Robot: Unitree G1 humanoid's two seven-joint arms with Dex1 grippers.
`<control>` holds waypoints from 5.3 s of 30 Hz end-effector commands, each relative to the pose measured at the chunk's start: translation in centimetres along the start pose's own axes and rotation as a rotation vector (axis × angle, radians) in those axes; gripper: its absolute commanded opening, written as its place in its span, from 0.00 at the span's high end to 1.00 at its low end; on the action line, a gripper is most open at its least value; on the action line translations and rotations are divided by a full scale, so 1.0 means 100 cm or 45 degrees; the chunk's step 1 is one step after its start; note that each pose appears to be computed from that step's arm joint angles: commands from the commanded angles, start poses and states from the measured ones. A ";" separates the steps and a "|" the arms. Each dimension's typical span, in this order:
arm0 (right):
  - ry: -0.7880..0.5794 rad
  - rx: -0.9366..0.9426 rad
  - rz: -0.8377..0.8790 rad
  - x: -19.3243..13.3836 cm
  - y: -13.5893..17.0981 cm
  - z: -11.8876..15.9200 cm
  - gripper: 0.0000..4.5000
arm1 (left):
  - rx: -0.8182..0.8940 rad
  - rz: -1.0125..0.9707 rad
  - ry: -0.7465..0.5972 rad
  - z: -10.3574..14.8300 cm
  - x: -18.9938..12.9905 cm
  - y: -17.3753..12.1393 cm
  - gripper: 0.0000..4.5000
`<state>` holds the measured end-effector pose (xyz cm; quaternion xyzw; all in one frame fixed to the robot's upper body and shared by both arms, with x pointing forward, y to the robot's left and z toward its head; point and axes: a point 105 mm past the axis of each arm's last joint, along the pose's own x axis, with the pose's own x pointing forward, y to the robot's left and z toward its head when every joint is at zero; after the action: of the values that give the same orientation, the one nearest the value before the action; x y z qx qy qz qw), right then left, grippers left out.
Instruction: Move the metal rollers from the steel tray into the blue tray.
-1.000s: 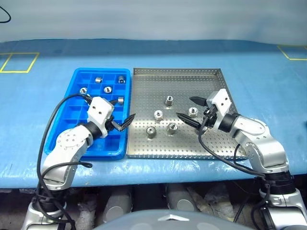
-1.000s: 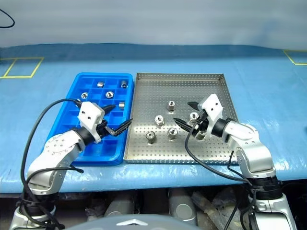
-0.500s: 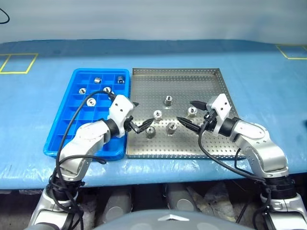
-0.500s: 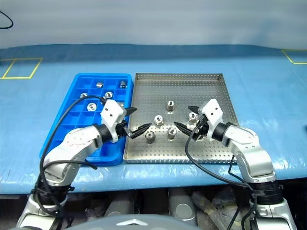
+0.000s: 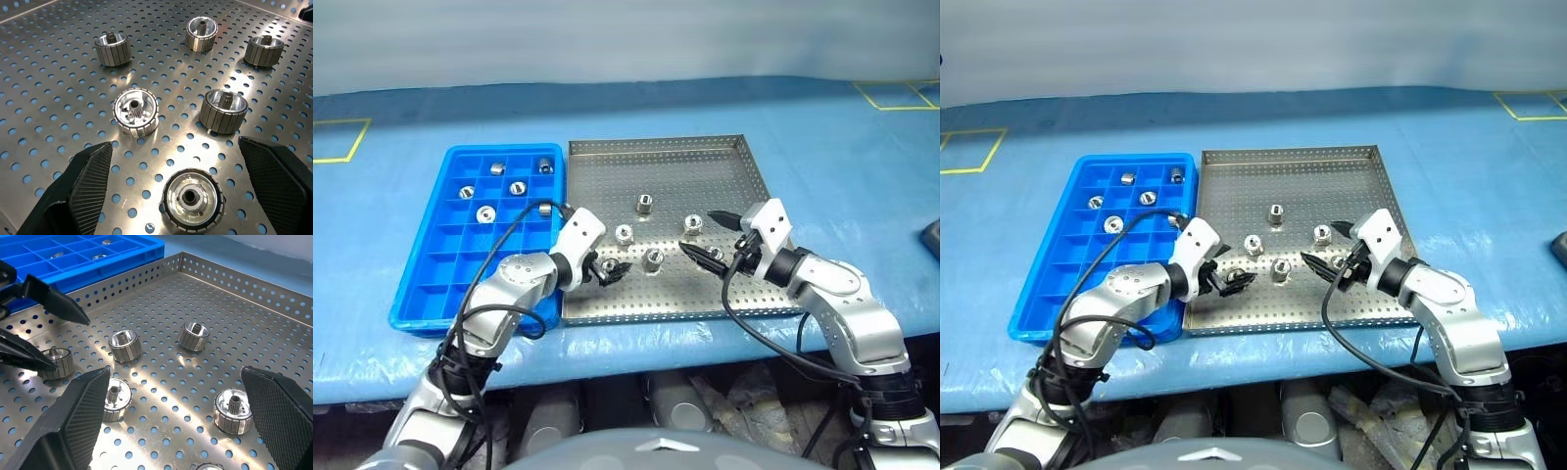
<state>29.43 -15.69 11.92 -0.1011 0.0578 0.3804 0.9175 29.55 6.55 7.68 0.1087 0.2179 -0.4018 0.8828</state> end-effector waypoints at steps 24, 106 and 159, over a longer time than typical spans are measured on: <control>-0.089 -0.071 -0.038 -0.001 0.001 0.018 0.00 | 0.106 -0.019 0.190 -0.013 0.014 -0.003 0.43; -0.179 -0.116 0.483 0.031 0.072 0.039 0.00 | -0.350 1.362 -0.050 -0.030 -0.139 0.159 0.59; -0.159 -0.107 0.125 0.004 0.049 0.032 0.00 | -0.034 0.254 0.088 0.014 0.043 0.044 0.20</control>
<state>26.29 -11.58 13.21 -0.1089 0.0130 0.4296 0.8963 35.52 6.34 6.29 0.1266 0.2507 -0.3044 0.9102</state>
